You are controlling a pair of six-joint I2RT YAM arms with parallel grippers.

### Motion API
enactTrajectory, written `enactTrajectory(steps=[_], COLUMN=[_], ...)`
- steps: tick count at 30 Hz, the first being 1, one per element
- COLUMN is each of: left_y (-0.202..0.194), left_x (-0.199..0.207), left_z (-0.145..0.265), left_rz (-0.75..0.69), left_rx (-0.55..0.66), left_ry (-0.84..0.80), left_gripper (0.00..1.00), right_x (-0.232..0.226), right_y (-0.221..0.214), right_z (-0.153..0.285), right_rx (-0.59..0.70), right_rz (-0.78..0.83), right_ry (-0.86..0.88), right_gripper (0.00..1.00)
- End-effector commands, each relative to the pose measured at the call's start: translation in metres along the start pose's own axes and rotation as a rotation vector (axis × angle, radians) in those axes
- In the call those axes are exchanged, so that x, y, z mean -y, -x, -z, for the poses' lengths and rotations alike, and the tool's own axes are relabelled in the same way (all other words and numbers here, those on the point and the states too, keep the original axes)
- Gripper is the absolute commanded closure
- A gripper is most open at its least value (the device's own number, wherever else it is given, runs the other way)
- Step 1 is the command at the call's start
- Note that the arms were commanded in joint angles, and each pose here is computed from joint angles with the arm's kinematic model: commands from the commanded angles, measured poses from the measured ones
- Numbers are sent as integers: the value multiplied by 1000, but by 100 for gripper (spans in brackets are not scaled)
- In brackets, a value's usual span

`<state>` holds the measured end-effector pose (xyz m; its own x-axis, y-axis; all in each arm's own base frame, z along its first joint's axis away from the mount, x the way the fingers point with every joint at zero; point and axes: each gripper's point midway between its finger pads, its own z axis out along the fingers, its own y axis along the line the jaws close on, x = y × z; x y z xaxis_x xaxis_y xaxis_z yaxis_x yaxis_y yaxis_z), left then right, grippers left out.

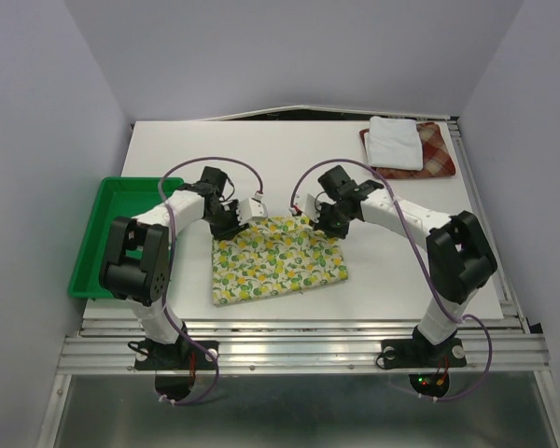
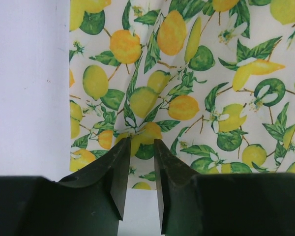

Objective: Fold and stack the skirts
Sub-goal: Fold the skirt

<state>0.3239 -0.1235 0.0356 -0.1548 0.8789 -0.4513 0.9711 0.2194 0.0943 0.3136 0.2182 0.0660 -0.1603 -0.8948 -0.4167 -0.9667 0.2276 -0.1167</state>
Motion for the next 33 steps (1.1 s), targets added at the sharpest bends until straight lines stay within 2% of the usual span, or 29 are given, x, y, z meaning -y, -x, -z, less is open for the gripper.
enactTrajectory(steps=[1, 5, 7, 8, 9, 12, 24, 25, 26, 28, 29, 30, 33], left_y=[2, -1, -4, -5, -6, -5, 10, 10, 9, 7, 4, 4, 1], left_x=[5, 8, 9, 9, 9, 3, -27, -28, -29, -28, -27, -27, -26], left_z=[6, 1, -1, -2, -2, 4, 67, 68, 68, 65, 60, 57, 46], left_rz=[-29, -26, -23, -19, -18, -8, 1, -8, -11, -9, 3, 9, 27], left_rx=[11, 0, -7, -14, -14, -9, 29, 28, 26, 22, 15, 15, 13], left_ry=[-30, -59, -68, -67, -65, -34, 152, 160, 162, 157, 140, 130, 84], left_gripper=[62, 62, 67, 78, 85, 100, 100, 96, 75, 61, 51, 31, 28], right_x=[13, 13, 13, 14, 14, 18, 27, 28, 27, 27, 26, 25, 25], right_y=[13, 13, 14, 14, 14, 13, 18, 19, 20, 20, 20, 19, 18], right_z=[10, 10, 10, 11, 11, 13, 29, 29, 29, 28, 27, 25, 23], right_rx=[47, 47, 50, 49, 50, 53, 73, 75, 76, 79, 77, 74, 69], right_rz=[21, 21, 23, 23, 22, 14, 16, 18, 19, 19, 20, 19, 19], right_ry=[-51, -51, -54, -57, -58, -66, -112, -114, -111, -105, -101, -94, -89], right_gripper=[99, 99, 99, 99, 99, 99, 99, 99, 99, 99, 99, 99, 99])
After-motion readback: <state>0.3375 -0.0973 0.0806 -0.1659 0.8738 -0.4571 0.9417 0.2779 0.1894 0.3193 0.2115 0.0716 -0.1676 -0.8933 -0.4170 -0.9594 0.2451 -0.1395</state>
